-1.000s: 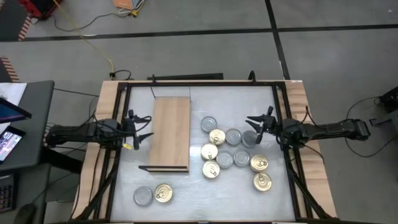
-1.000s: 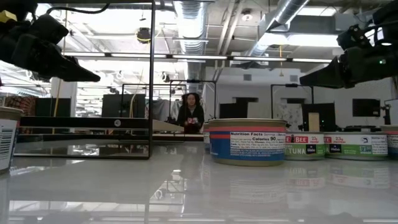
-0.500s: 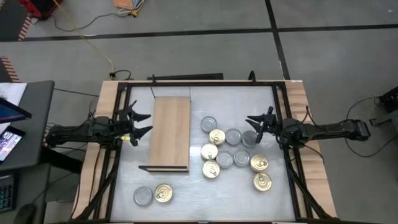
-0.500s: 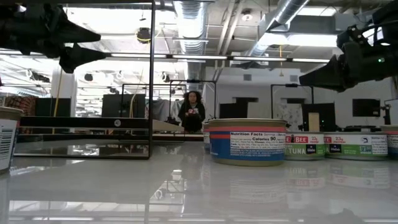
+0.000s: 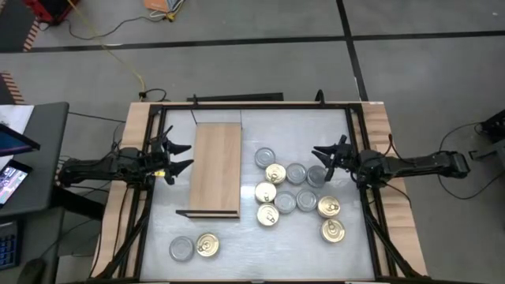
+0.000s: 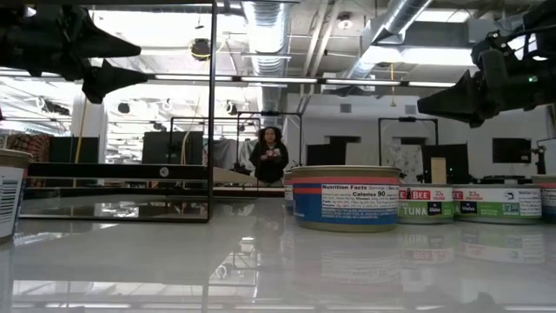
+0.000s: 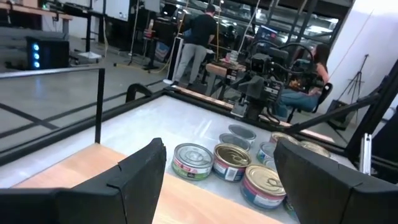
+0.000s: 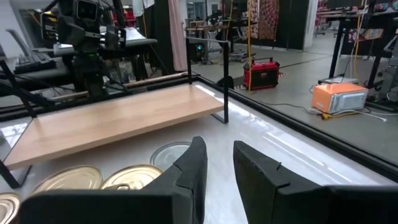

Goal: Stack canned seafood by type on shelf
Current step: Put the blue-pink tuna can on the shelf

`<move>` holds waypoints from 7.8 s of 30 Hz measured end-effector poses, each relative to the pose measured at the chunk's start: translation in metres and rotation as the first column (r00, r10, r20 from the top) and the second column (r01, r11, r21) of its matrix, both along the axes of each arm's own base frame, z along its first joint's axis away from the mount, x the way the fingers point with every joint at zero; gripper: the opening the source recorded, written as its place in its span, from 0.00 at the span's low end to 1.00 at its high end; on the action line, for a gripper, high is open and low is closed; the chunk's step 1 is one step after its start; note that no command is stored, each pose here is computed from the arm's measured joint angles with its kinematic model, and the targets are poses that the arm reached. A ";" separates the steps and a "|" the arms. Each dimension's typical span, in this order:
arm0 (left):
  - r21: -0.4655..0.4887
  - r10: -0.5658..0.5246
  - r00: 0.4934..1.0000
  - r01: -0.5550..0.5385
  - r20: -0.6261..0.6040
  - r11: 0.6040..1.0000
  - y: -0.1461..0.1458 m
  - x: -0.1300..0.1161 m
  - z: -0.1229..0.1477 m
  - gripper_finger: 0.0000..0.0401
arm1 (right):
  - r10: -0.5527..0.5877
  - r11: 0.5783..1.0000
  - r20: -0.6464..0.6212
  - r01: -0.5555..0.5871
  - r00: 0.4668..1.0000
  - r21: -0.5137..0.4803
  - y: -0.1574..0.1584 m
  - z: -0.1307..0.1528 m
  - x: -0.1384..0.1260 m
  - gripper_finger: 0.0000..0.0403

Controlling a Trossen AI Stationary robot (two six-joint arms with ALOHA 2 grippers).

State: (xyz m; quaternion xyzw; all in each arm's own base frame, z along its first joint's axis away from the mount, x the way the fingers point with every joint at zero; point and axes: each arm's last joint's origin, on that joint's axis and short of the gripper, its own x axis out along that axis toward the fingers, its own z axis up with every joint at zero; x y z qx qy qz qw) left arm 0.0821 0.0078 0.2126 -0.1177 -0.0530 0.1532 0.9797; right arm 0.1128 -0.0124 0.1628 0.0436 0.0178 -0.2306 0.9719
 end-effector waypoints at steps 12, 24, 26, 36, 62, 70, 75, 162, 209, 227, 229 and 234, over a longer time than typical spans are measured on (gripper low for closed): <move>-0.010 -0.086 0.991 0.085 -0.101 0.996 -0.002 0.001 -0.010 0.72 | 0.005 0.997 -0.020 -0.007 1.000 -0.082 0.000 0.013 0.000 0.27; -0.107 -0.075 0.987 0.060 -0.145 0.993 -0.002 0.000 -0.017 0.72 | 0.003 0.992 0.018 0.000 1.000 -0.124 0.000 0.037 0.000 0.27; -0.117 -0.070 0.988 0.054 -0.141 0.992 -0.002 0.000 -0.017 0.72 | 0.002 0.993 0.028 0.001 1.000 -0.118 0.000 0.038 0.000 0.27; -0.058 0.004 0.999 -0.007 -0.047 0.998 0.000 0.001 -0.007 0.72 | 0.036 0.999 0.195 -0.037 0.980 0.002 0.001 0.048 -0.001 0.27; 0.453 -0.102 0.893 0.318 -0.439 0.833 -0.080 0.068 0.074 0.67 | 0.232 0.965 0.165 -0.248 0.959 0.083 0.025 0.040 0.023 0.27; 0.437 -0.153 0.870 0.379 -0.468 0.816 -0.124 0.074 0.081 0.67 | 0.240 0.968 0.123 -0.247 0.963 0.047 0.029 0.057 0.038 0.27; 0.447 -0.122 0.856 0.378 -0.503 0.811 -0.151 0.077 0.097 0.67 | 0.232 0.971 0.057 -0.234 0.971 0.041 0.031 0.061 0.055 0.27; 0.359 -0.088 0.603 0.579 -0.793 0.732 -0.219 0.277 -0.031 0.59 | 0.459 0.888 -0.142 -0.460 0.877 0.026 0.113 0.084 0.087 0.27; 0.175 0.032 0.512 0.234 -0.858 0.956 -0.181 0.175 0.063 0.38 | 0.437 0.896 -0.312 -0.438 0.844 0.073 0.136 0.081 0.131 0.27; 0.086 0.003 0.396 0.192 -0.918 0.978 -0.177 0.150 0.066 0.02 | 0.436 0.897 -0.309 -0.436 0.845 0.072 0.136 0.081 0.131 0.27; 0.064 -0.019 0.413 0.186 -0.910 0.980 -0.178 0.145 0.071 0.02 | 0.436 0.897 -0.309 -0.436 0.845 0.072 0.136 0.081 0.131 0.27; 0.002 -0.080 0.410 0.196 -0.908 0.981 -0.182 0.135 0.077 0.02 | 0.439 0.896 -0.295 -0.439 0.849 0.069 0.136 0.082 0.131 0.27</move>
